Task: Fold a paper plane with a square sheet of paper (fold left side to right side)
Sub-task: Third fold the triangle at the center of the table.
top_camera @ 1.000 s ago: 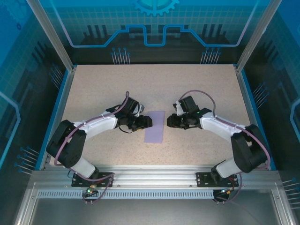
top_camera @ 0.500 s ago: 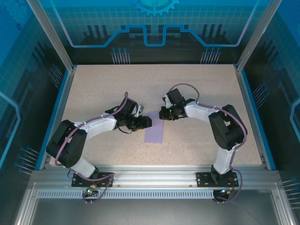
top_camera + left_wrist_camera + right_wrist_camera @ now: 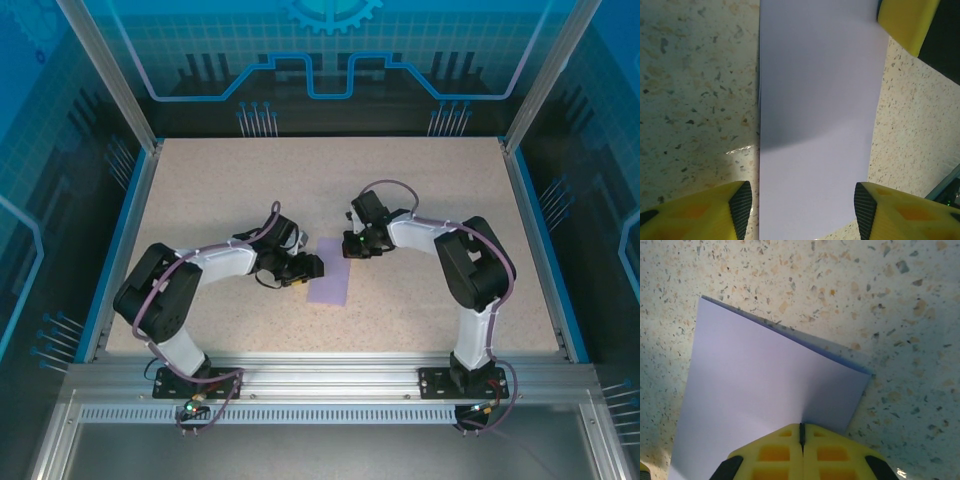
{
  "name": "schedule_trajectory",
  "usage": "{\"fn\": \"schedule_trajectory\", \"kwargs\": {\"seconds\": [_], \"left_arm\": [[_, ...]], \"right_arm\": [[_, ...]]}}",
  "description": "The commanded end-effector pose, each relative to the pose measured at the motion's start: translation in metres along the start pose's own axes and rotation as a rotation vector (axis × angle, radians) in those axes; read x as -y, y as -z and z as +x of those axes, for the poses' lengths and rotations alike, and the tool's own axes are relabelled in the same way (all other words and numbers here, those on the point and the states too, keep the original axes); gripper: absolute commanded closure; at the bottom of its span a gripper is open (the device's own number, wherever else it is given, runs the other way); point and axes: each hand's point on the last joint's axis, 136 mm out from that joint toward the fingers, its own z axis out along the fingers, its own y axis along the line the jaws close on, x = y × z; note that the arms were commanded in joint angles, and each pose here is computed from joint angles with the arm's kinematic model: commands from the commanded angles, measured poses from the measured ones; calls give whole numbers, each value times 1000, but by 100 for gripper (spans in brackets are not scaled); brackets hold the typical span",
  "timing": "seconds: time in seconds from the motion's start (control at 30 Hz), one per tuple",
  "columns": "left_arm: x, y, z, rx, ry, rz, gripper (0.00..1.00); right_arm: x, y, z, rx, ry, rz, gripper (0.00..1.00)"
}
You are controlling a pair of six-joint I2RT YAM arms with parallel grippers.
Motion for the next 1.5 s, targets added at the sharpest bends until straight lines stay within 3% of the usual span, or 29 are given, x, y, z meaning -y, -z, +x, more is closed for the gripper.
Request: {"fn": "schedule_trajectory", "kwargs": {"seconds": [0.0, 0.67, 0.97, 1.33, 1.47], "left_arm": [[8, 1, -3, -26, -12, 33, 40], [2, -13, 6, -85, 7, 26, 42], [8, -2, 3, -49, 8, 31, 54], [14, 4, 6, -53, 42, 50, 85], [13, 2, 8, -66, 66, 58, 89]], "right_arm": [[3, -9, 9, -41, 26, 24, 100], [2, -14, 13, -52, 30, 7, 100], [3, -15, 14, -54, 31, 11, 100], [1, -13, 13, -40, 36, -2, 100], [-3, -11, 10, -28, 46, -16, 100]]}}
